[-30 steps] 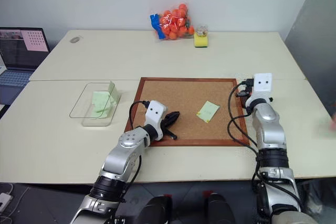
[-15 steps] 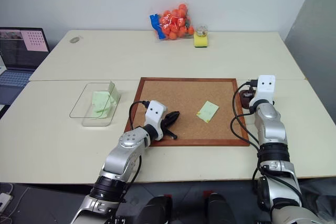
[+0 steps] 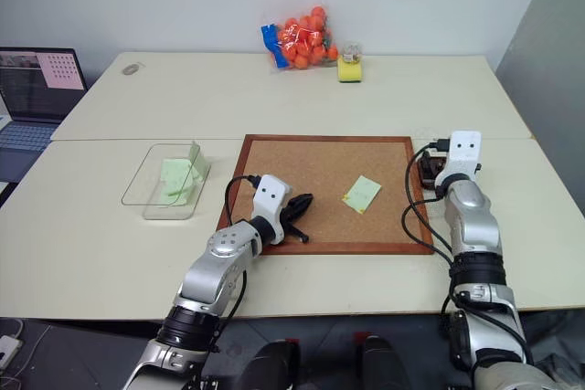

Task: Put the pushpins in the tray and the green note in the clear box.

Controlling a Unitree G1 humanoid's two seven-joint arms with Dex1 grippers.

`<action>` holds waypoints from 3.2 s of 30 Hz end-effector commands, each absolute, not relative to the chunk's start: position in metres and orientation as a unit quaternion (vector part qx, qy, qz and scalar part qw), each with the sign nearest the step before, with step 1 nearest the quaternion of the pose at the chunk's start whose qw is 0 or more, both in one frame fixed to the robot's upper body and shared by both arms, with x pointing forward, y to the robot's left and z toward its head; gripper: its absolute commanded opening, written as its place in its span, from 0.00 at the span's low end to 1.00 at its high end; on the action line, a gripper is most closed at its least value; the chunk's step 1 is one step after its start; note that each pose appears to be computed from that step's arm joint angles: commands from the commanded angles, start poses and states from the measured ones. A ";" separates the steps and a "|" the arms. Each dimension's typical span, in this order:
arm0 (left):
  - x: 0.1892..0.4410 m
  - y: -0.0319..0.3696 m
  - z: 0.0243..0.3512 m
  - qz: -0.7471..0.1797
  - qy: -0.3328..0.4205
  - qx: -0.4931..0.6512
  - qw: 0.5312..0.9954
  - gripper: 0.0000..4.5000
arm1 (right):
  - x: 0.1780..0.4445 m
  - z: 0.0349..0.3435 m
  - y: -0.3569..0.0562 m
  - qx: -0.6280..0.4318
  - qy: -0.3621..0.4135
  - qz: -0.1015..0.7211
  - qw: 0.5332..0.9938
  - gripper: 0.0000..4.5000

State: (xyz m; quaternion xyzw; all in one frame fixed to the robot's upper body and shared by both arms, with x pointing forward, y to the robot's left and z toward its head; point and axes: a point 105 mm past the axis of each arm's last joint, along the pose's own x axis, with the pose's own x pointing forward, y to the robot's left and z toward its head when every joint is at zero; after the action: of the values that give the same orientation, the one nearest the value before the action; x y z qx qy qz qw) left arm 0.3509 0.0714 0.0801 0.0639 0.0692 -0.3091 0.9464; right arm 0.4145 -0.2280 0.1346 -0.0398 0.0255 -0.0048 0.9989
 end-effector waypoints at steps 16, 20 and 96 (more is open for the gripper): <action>0.348 0.064 0.070 -0.317 0.091 0.059 0.942 0.00 | 0.332 0.129 -0.110 -0.093 -0.009 0.426 0.900 0.89; 0.348 0.065 0.070 -0.316 0.091 0.058 0.943 0.00 | 0.332 0.119 -0.108 -0.088 0.004 0.431 0.898 0.89; 0.349 0.057 0.075 -0.320 0.085 0.043 0.943 0.00 | 0.396 0.139 -0.219 -0.089 -0.016 0.111 0.990 0.01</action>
State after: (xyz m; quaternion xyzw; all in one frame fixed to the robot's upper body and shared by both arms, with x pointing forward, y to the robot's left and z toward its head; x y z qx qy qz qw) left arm 0.3512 0.0627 0.0812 0.0441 0.0728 -0.3117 0.9464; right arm 0.3848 -0.1930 0.1224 -0.0734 0.0067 0.1876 0.9795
